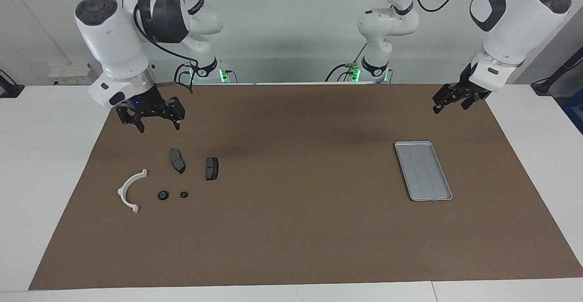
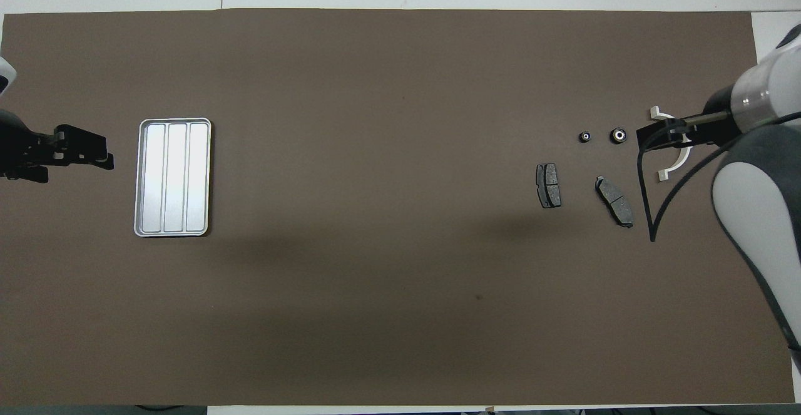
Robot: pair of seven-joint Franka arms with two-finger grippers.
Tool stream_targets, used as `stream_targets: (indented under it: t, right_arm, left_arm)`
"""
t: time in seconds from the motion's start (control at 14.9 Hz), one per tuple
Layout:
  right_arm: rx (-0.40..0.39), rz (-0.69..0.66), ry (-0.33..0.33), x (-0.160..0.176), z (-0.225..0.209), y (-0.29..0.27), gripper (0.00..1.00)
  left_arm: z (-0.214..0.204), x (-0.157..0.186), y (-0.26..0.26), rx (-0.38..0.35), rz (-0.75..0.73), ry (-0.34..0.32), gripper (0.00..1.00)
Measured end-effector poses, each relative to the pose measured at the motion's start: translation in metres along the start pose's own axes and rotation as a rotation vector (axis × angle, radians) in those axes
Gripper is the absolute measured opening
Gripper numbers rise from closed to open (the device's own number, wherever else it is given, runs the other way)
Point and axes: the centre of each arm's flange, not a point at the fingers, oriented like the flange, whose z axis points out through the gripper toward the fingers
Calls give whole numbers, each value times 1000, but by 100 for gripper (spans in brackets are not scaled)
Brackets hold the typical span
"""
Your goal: Place bearing gear from tray to pile
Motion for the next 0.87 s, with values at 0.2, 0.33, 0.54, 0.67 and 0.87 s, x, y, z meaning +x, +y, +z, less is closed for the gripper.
stream_targets:
  t: [0.2, 0.33, 0.54, 0.67, 0.87]
  right_arm:
    - [-2, 28, 43, -23, -40, 14, 100]
    - [-4, 51, 55, -28, -49, 26, 100]
    - [-5, 72, 57, -29, -48, 38, 100]
    - [19, 91, 44, -31, -46, 45, 100]
    - [70, 136, 21, -37, -43, 67, 100]
  left_arm:
    - [0, 0, 0, 0, 1, 0, 100]
    - [0, 0, 0, 0, 1, 0, 100]
    - [0, 0, 0, 0, 1, 0, 100]
    - [0, 0, 0, 0, 1, 0, 100]
    - [0, 0, 0, 0, 1, 0, 100]
